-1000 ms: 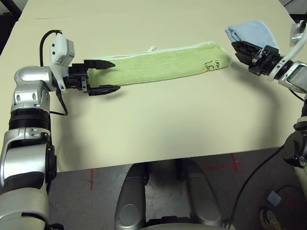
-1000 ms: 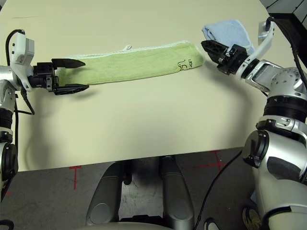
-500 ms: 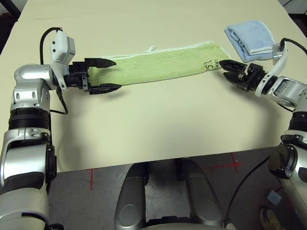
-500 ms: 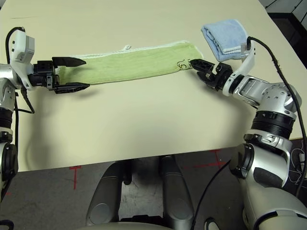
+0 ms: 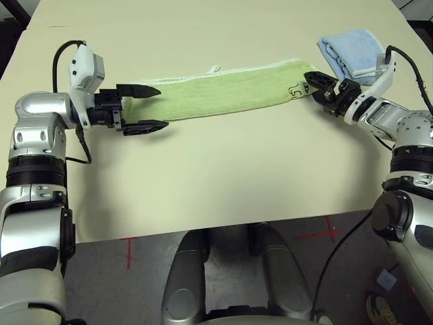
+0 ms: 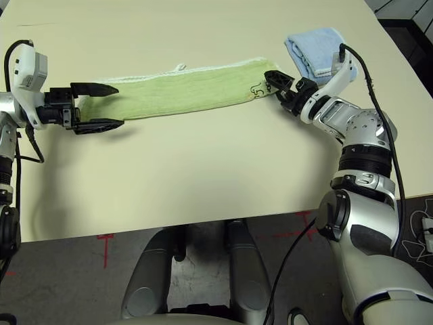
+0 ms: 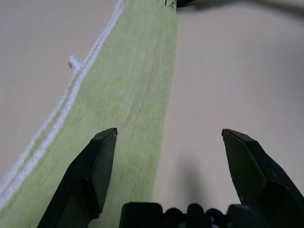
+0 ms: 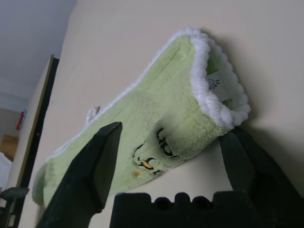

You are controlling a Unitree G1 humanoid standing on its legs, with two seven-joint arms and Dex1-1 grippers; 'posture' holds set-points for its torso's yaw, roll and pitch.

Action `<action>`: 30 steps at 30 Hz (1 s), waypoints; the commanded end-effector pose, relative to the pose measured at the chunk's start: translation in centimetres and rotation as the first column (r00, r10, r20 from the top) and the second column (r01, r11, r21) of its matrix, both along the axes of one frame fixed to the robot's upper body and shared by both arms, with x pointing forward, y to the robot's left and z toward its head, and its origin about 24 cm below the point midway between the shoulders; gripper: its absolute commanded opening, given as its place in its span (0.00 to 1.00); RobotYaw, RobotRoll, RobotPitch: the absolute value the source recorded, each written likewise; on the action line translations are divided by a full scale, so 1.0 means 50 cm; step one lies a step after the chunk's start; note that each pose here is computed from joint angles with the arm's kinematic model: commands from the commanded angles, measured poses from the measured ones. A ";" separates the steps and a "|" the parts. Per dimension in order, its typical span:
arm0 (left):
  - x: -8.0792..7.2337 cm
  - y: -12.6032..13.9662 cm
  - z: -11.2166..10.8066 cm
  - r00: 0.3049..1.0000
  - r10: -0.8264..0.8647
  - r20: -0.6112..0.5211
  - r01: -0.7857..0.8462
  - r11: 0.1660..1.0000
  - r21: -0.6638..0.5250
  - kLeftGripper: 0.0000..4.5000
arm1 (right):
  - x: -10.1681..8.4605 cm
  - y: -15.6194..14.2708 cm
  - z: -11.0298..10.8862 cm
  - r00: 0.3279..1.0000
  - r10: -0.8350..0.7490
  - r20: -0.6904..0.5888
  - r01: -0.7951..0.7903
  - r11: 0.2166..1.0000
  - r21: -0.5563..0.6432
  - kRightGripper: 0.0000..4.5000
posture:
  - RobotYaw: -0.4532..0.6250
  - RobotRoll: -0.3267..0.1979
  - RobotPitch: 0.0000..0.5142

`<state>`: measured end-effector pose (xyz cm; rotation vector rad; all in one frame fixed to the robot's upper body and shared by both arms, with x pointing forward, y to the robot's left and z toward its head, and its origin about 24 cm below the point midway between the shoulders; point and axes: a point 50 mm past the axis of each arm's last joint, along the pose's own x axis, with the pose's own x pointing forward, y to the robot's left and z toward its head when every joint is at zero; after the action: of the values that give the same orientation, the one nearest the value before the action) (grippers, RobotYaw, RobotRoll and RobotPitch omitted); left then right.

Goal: Fold the towel and set it aside.

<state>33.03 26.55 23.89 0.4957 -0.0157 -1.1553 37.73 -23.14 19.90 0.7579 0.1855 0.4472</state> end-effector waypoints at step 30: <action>0.004 0.015 -0.001 0.997 0.045 0.066 -0.039 0.995 -0.090 1.00 | -0.069 -0.088 -0.022 0.990 -0.140 -0.028 0.138 0.988 -0.071 0.01 | 0.39 0.62 0.68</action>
<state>33.24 27.15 23.81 0.4661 -0.0863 -1.0966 34.75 -26.53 19.09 0.7121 0.1820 0.3285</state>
